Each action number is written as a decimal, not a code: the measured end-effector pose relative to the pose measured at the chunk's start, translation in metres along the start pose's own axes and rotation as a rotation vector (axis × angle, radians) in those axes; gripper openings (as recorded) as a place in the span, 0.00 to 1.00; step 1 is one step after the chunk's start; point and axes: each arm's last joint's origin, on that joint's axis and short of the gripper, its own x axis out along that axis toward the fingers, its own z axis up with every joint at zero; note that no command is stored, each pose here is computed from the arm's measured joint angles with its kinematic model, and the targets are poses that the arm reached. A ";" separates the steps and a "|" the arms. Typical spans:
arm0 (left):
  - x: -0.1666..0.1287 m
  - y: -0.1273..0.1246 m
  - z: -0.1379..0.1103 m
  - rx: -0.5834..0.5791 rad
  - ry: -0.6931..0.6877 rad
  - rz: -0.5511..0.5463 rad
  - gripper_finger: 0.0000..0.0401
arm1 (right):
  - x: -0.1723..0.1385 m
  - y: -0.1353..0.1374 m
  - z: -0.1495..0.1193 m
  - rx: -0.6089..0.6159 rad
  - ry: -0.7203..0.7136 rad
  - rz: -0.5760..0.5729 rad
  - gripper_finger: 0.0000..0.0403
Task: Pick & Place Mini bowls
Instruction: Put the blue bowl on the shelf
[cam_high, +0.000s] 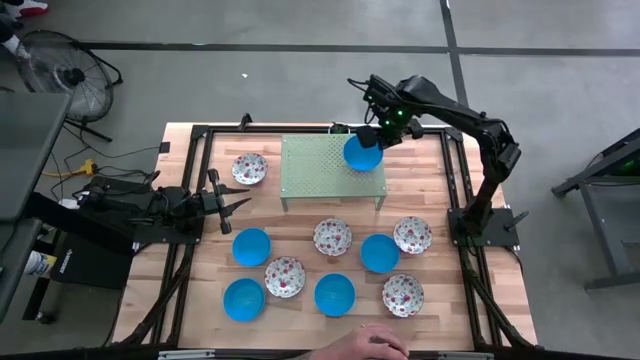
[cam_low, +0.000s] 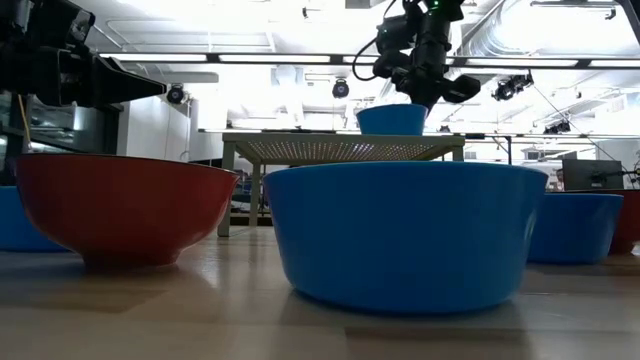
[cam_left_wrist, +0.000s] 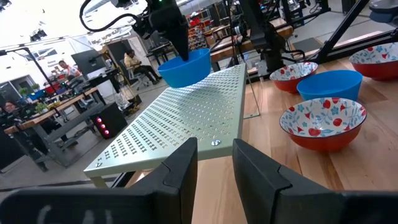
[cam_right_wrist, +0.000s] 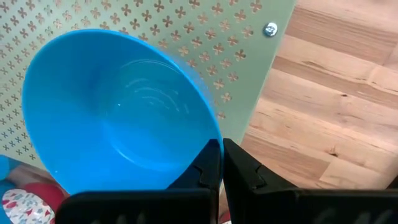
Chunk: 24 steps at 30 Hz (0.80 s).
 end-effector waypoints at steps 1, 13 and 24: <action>0.000 0.000 0.000 0.000 0.000 0.000 0.24 | 0.000 0.000 0.000 -0.001 0.000 0.000 0.00; 0.000 0.000 0.000 0.000 0.000 0.000 0.24 | 0.000 0.002 -0.001 -0.028 -0.018 -0.012 0.00; 0.000 0.000 0.000 0.000 0.000 0.000 0.24 | 0.002 0.008 -0.005 -0.043 -0.031 -0.028 0.00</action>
